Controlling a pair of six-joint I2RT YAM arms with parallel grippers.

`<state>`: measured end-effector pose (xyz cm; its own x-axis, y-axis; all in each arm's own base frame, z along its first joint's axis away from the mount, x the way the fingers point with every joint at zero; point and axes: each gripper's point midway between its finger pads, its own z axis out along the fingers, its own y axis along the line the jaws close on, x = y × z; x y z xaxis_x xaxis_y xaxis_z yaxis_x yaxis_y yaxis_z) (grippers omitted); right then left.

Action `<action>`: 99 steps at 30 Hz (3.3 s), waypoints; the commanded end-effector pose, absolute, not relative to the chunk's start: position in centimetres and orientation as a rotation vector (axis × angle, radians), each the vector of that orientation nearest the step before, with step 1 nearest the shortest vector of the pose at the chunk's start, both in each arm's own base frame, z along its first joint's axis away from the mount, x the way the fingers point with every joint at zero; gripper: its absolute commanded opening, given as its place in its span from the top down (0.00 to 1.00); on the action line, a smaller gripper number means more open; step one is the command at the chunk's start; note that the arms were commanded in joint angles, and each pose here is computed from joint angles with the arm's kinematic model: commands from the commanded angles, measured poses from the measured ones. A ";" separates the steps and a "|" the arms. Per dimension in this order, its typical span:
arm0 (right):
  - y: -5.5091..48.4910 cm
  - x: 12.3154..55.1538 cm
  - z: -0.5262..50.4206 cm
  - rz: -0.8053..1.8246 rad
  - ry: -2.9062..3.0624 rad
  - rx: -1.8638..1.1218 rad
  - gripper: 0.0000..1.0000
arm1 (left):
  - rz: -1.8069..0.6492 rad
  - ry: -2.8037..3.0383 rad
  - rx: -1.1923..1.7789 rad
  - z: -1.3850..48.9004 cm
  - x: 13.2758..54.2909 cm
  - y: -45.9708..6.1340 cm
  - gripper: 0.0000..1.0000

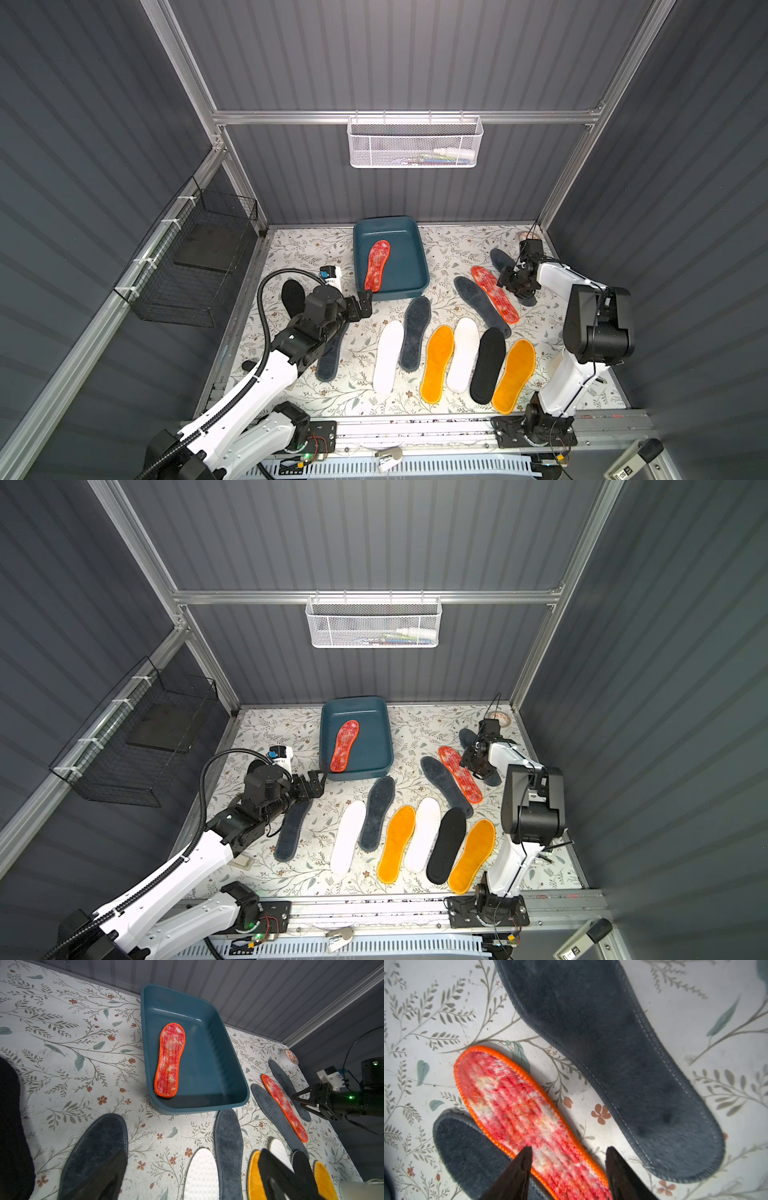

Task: Put the insoles into the storage box
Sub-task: Pick up the insole from the center of the board.

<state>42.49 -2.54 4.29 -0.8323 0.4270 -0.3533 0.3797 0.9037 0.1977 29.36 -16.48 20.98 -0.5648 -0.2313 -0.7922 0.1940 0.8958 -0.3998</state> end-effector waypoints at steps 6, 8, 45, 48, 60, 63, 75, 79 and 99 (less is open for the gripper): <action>-2.0 41.6 3.0 0.128 2.778 0.575 0.41 | -0.569 2.074 -0.010 21.9 29.3 -16.6 0.00; -1.7 41.6 2.7 0.120 2.796 0.571 0.41 | -0.566 2.072 -0.011 21.9 29.4 -16.6 0.00; 0.2 41.9 9.9 0.072 2.663 0.415 1.00 | -0.576 2.082 -0.004 21.5 29.8 -17.1 0.00; 0.8 41.4 12.0 0.083 2.614 0.397 1.00 | -0.616 2.080 -0.004 21.5 30.2 -17.9 0.00; 12.6 37.7 18.7 0.362 2.439 0.197 1.00 | -0.928 2.049 0.074 20.9 32.0 -23.9 0.05; 16.2 37.0 19.7 0.437 2.406 0.146 1.00 | -1.023 2.043 0.087 20.6 32.3 -25.5 0.09; 24.9 35.8 19.6 0.611 2.386 0.035 1.00 | -1.185 1.992 0.047 19.8 33.5 -27.8 0.14; 27.4 35.1 19.5 0.662 2.393 -0.013 1.00 | -1.202 1.987 0.040 19.7 33.9 -28.1 0.14; 32.8 31.5 18.4 0.869 2.430 -0.110 1.00 | -1.210 1.960 0.006 20.1 35.0 -28.5 0.52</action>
